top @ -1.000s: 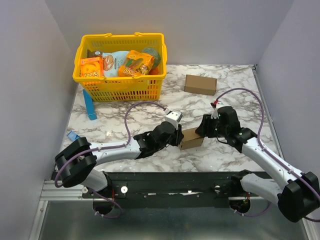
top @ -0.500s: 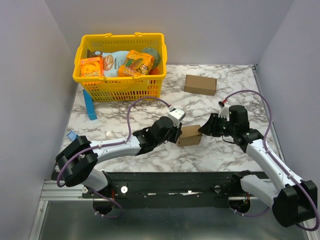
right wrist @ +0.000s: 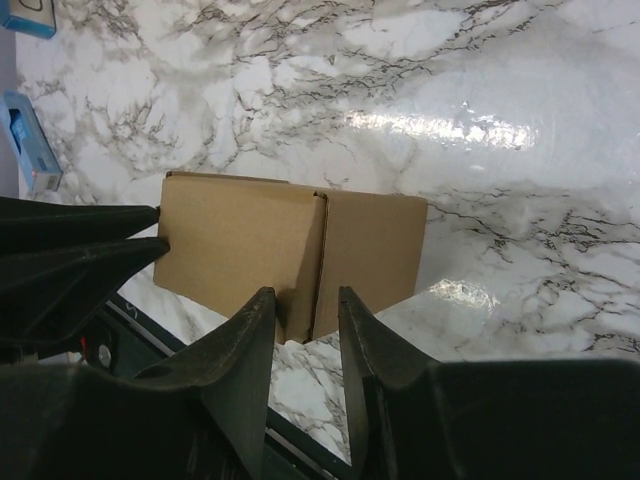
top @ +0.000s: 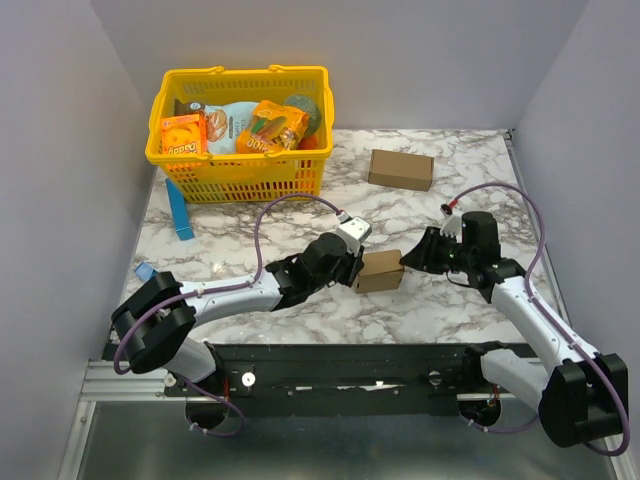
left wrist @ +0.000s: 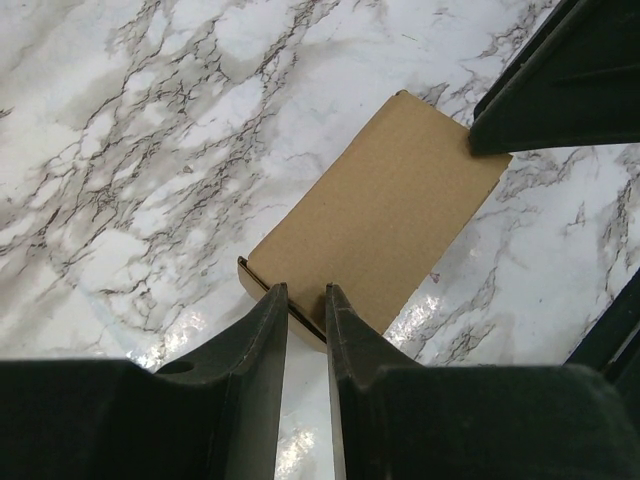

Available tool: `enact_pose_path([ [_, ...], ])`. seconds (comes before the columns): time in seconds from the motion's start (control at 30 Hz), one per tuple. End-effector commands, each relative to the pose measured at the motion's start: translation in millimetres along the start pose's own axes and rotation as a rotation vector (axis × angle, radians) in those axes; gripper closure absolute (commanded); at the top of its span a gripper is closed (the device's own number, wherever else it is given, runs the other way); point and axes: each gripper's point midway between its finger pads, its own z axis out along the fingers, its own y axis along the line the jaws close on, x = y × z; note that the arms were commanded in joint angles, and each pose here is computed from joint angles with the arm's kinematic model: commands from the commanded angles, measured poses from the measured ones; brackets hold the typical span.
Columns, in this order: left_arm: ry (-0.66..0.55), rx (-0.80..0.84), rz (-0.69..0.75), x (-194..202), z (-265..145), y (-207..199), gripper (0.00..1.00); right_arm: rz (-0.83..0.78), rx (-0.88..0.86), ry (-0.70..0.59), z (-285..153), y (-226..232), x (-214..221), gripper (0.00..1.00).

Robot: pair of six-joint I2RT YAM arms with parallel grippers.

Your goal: Fold the paper box

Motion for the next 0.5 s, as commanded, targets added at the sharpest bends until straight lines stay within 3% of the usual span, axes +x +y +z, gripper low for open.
enact_pose_path([
  [0.0,0.276,-0.095,0.077,81,-10,33,0.71,0.012,0.031,0.027,6,-14,11,0.67],
  [0.2,0.271,-0.106,0.08,79,-11,35,0.72,0.06,0.068,0.08,13,-28,28,0.87],
  [0.33,0.26,-0.114,0.08,75,-11,36,0.73,0.092,0.091,0.118,16,-37,42,0.97],
  [0.47,0.242,-0.127,0.064,68,-9,36,0.74,0.107,0.139,0.144,16,-49,55,1.0],
])
